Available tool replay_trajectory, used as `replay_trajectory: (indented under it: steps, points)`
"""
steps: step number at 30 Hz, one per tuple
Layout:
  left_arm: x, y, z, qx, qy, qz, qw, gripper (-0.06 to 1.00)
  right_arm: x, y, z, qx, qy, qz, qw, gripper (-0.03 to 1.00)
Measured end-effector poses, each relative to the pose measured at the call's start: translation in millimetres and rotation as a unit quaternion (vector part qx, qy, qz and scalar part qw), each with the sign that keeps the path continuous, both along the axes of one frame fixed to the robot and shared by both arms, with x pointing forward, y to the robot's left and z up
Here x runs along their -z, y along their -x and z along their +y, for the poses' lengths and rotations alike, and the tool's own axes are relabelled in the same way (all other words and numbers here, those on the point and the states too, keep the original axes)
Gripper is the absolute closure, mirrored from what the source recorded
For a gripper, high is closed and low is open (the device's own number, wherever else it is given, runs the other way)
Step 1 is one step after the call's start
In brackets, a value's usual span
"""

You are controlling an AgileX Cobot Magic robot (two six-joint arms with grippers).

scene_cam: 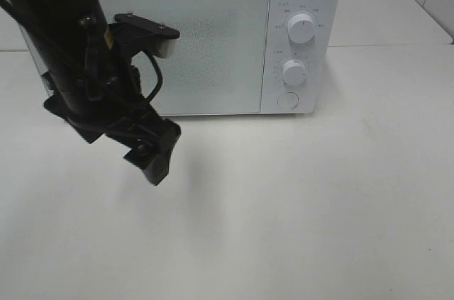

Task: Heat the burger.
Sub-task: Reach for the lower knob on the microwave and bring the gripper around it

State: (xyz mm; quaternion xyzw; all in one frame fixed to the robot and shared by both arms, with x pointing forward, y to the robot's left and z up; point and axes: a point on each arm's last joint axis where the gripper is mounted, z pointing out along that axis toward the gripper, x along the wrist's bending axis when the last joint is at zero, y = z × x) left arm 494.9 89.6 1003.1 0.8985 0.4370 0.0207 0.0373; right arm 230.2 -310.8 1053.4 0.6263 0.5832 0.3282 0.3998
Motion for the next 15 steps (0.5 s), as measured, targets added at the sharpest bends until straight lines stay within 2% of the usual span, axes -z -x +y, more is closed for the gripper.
replay_trajectory:
  steps: [2, 4, 9, 11, 12, 14, 15]
  points:
    - [-6.3, 3.6, 8.4, -0.001, -0.024, 0.010, 1.000, -0.04, 0.0, 0.0, 0.0, 0.000, 0.000, 0.000, 1.000, 0.27]
    - [-9.1, 3.3, 11.5, -0.006, -0.023, 0.009, 1.000, -0.04, 0.0, 0.0, 0.0, 0.000, 0.000, 0.000, 1.000, 0.27]
    - [-29.4, -4.3, 36.4, -0.045, -0.006, -0.013, 0.999, -0.04, 0.0, 0.0, 0.0, 0.000, 0.000, 0.000, 1.000, 0.27]
    - [-43.9, -11.4, 62.0, -0.086, 0.003, -0.025, 0.996, -0.04, 0.0, 0.0, 0.0, 0.000, 0.000, 0.000, 1.000, 0.27]
    - [-43.9, -11.4, 62.0, -0.086, 0.003, -0.025, 0.996, -0.04, 0.0, 0.0, 0.0, 0.000, 0.000, 0.000, 1.000, 0.27]
    - [-55.6, -15.7, 88.8, -0.122, 0.015, -0.028, 0.992, -0.04, 0.0, 0.0, 0.0, 0.000, 0.000, 0.000, 1.000, 0.27]
    - [-55.6, -15.7, 88.8, -0.122, 0.015, -0.028, 0.992, -0.04, 0.0, 0.0, 0.0, 0.000, 0.000, 0.000, 1.000, 0.27]
